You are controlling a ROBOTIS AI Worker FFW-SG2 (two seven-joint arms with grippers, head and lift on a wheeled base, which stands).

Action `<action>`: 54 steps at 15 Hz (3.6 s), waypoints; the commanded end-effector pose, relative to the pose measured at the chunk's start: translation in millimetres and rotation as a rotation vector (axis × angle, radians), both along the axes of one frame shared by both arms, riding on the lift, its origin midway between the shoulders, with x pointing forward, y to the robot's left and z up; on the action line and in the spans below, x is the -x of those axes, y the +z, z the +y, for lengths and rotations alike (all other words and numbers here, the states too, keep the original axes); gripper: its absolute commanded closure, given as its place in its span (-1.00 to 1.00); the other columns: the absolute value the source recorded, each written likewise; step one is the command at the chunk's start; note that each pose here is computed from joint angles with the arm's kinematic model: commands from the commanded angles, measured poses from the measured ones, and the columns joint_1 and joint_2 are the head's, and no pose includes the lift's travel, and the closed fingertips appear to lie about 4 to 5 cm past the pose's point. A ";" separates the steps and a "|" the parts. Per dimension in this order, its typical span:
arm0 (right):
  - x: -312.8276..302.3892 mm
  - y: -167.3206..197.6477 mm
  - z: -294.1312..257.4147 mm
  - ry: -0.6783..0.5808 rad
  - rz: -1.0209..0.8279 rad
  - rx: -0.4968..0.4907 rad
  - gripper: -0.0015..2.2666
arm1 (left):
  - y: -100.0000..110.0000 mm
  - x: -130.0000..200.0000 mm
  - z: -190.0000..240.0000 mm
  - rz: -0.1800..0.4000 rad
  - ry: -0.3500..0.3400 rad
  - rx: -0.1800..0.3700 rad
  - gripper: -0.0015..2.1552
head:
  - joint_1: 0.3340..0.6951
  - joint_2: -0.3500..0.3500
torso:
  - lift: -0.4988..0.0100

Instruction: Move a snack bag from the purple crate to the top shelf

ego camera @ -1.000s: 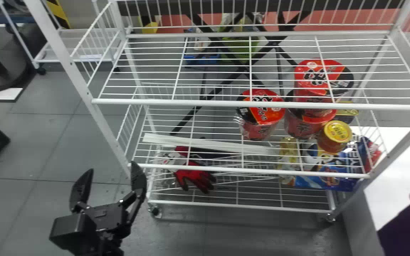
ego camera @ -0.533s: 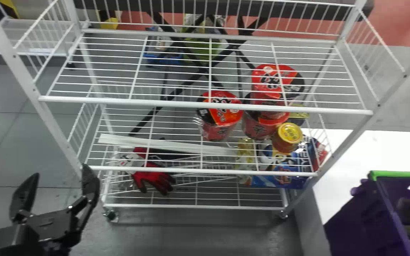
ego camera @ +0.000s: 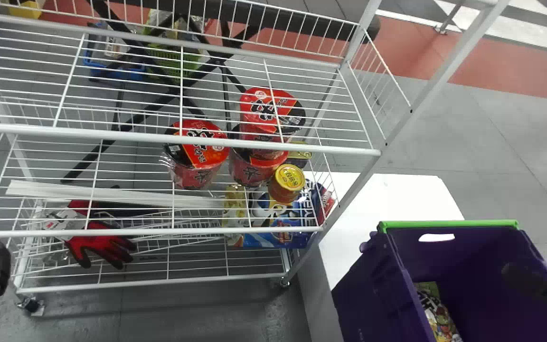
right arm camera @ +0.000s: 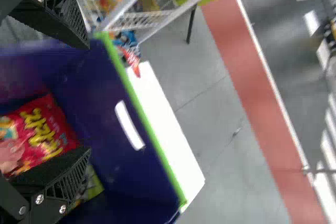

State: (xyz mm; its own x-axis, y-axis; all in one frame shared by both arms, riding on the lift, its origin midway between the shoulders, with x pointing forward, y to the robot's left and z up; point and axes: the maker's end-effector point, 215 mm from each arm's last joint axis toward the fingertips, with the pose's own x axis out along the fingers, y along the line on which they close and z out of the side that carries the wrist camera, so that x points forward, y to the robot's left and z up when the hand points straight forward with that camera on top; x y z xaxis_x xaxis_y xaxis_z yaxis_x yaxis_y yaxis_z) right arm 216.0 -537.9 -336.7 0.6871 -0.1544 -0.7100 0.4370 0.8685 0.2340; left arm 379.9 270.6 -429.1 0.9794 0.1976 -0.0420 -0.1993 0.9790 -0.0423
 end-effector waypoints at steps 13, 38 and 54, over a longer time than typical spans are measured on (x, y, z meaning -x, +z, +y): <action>24.1 -210.0 -46.9 -0.042 0.535 -0.339 -0.87 | -3.7 -7.0 3.1 -0.005 0.015 0.015 -0.90 | 1.00 -1.00 | -0.83; 4.8 -336.6 3.3 0.406 0.801 -0.074 -0.81 | 7.1 -5.5 2.8 -0.036 0.014 0.017 -0.89 | 1.00 -1.00 | -0.83; -0.7 -332.2 -0.6 0.360 0.671 -0.074 0.62 | 3.7 -3.9 4.9 -0.036 0.020 0.017 -0.89 | 1.00 -1.00 | -0.77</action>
State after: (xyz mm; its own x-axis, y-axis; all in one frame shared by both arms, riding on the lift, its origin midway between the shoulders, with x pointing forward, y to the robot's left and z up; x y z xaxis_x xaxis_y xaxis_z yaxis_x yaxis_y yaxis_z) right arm 214.8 -538.5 -670.1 0.0928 0.0558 -0.9941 0.1926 0.9786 0.0729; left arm 383.9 275.3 -424.6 0.9763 0.2161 -0.0093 -0.2162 0.9740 -0.0674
